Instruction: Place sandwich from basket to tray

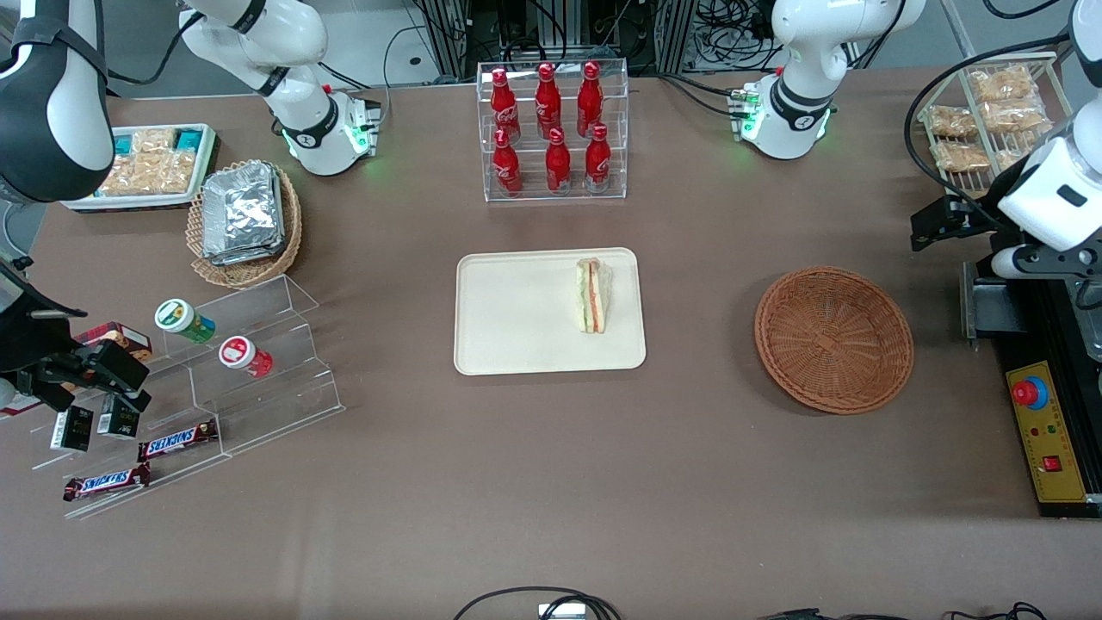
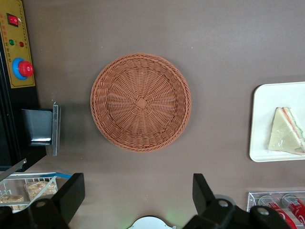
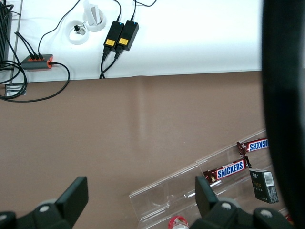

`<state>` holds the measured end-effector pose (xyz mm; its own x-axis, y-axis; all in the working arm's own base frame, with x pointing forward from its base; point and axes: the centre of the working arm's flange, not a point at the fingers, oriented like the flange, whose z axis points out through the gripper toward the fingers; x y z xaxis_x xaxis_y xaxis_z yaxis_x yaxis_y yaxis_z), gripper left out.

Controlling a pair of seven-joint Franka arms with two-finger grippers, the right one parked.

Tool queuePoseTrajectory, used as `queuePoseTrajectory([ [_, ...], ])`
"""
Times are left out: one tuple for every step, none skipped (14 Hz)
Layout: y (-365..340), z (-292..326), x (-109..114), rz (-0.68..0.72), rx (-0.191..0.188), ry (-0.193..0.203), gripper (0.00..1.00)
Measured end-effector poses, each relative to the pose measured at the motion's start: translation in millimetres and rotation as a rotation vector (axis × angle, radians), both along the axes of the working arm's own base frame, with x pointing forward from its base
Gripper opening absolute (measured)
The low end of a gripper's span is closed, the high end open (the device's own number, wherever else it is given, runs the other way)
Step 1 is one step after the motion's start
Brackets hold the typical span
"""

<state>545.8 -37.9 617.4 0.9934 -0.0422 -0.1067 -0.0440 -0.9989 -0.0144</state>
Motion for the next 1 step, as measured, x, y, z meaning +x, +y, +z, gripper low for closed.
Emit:
queuePoseTrajectory([
  [-0.1, -0.7, -0.1, -0.001, 0.0, 0.002, 1.0],
])
